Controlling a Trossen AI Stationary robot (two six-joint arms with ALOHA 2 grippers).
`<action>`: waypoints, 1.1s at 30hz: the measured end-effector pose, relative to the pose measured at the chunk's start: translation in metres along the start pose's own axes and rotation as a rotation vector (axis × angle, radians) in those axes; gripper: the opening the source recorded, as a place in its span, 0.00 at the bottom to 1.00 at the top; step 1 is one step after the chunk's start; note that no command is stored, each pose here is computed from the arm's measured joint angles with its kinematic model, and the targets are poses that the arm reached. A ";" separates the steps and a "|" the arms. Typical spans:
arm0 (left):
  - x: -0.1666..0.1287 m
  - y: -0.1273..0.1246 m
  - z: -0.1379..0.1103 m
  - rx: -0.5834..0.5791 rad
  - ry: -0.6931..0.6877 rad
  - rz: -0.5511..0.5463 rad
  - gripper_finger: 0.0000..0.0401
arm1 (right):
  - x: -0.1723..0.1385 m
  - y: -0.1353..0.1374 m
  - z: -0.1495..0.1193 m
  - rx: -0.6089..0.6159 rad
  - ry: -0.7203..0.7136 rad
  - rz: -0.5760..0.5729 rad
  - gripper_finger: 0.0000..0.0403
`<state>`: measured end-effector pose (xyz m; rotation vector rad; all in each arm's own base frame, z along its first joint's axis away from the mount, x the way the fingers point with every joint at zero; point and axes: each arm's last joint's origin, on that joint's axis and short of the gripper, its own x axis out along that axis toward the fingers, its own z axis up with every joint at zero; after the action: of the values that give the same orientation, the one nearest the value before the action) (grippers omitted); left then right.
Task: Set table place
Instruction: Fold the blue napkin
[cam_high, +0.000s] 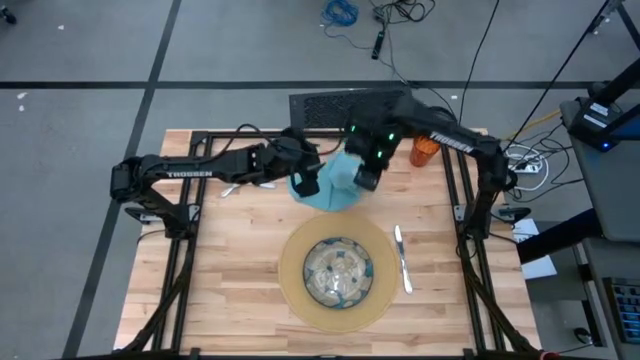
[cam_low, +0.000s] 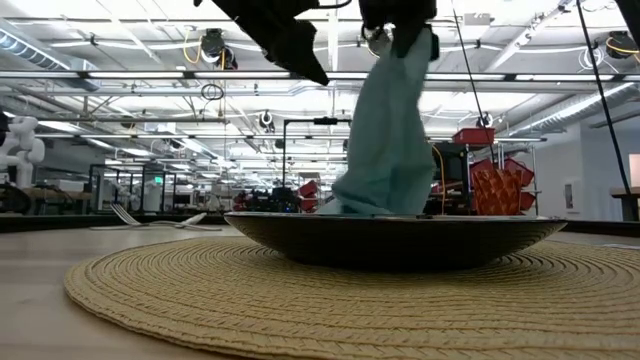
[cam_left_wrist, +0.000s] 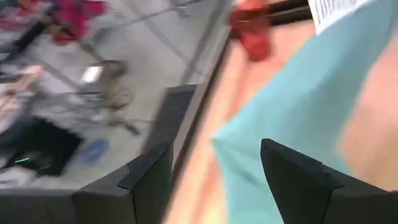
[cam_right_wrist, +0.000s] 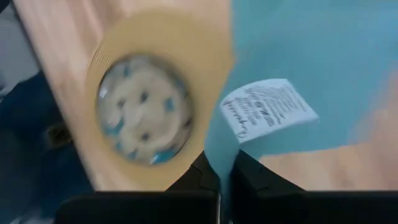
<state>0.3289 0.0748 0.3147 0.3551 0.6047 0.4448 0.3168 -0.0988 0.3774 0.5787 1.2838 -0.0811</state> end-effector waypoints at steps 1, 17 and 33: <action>0.000 -0.002 -0.001 0.002 -0.004 -0.049 0.57 | 0.010 0.002 -0.002 0.016 0.048 0.031 0.00; -0.004 -0.014 -0.019 0.056 0.052 -0.229 0.57 | 0.038 0.081 -0.012 -0.360 -0.007 0.387 0.00; -0.083 0.024 -0.001 -0.011 -0.169 -0.146 0.57 | -0.139 0.063 -0.008 -0.725 -0.881 0.352 0.00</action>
<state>0.2602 0.0539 0.3624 0.3314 0.4598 0.2748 0.2913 -0.0766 0.5267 0.0855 0.2840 0.3763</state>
